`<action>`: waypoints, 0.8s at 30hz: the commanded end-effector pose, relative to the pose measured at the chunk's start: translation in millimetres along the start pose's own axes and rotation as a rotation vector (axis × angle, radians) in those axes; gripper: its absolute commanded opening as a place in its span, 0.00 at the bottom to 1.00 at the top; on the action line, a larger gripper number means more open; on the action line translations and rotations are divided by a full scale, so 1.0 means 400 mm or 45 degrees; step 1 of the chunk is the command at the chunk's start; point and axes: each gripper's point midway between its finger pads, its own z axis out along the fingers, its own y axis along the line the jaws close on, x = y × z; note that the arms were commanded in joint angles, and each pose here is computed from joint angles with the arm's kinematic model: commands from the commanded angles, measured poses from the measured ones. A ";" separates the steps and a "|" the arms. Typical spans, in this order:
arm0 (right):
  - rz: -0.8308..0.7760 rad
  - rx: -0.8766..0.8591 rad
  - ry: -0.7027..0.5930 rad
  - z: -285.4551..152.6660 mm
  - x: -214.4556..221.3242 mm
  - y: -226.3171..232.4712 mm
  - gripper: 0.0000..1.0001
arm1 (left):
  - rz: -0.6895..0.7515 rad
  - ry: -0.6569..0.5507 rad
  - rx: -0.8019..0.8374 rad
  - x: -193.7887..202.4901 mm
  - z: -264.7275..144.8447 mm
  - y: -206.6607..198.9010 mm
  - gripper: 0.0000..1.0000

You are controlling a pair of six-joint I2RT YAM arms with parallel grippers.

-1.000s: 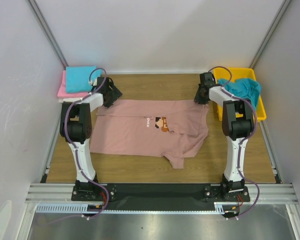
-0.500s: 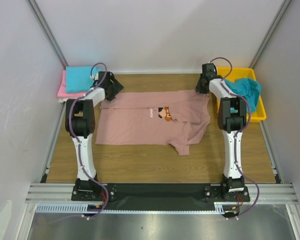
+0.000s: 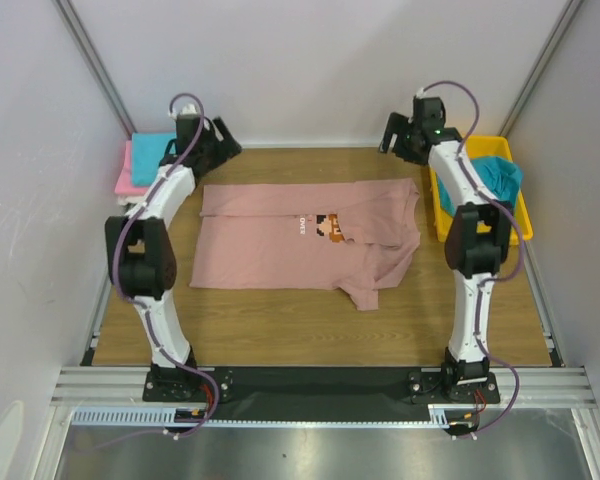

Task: Fold and stack the t-shirts
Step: Fold the tshirt

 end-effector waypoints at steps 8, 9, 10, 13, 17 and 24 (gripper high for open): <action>0.168 -0.145 -0.100 -0.471 0.141 0.058 0.87 | 0.129 -0.064 0.263 0.142 -0.408 -0.265 0.86; 0.183 -0.140 -0.089 -0.483 0.169 0.047 0.88 | 0.111 -0.074 0.292 0.158 -0.451 -0.285 0.86; 0.200 -0.126 -0.063 -0.491 0.210 0.032 0.87 | 0.130 0.000 0.314 0.249 -0.467 -0.304 0.86; 0.233 -0.044 -0.011 -0.542 0.326 -0.031 0.86 | 0.113 0.059 0.329 0.383 -0.524 -0.342 0.85; 0.267 0.151 0.006 -0.602 0.431 -0.150 0.84 | 0.283 0.116 0.340 0.547 -0.572 -0.404 0.84; 0.340 0.284 0.085 -0.662 0.548 -0.250 0.83 | 0.735 0.186 0.170 0.780 -0.590 -0.472 0.85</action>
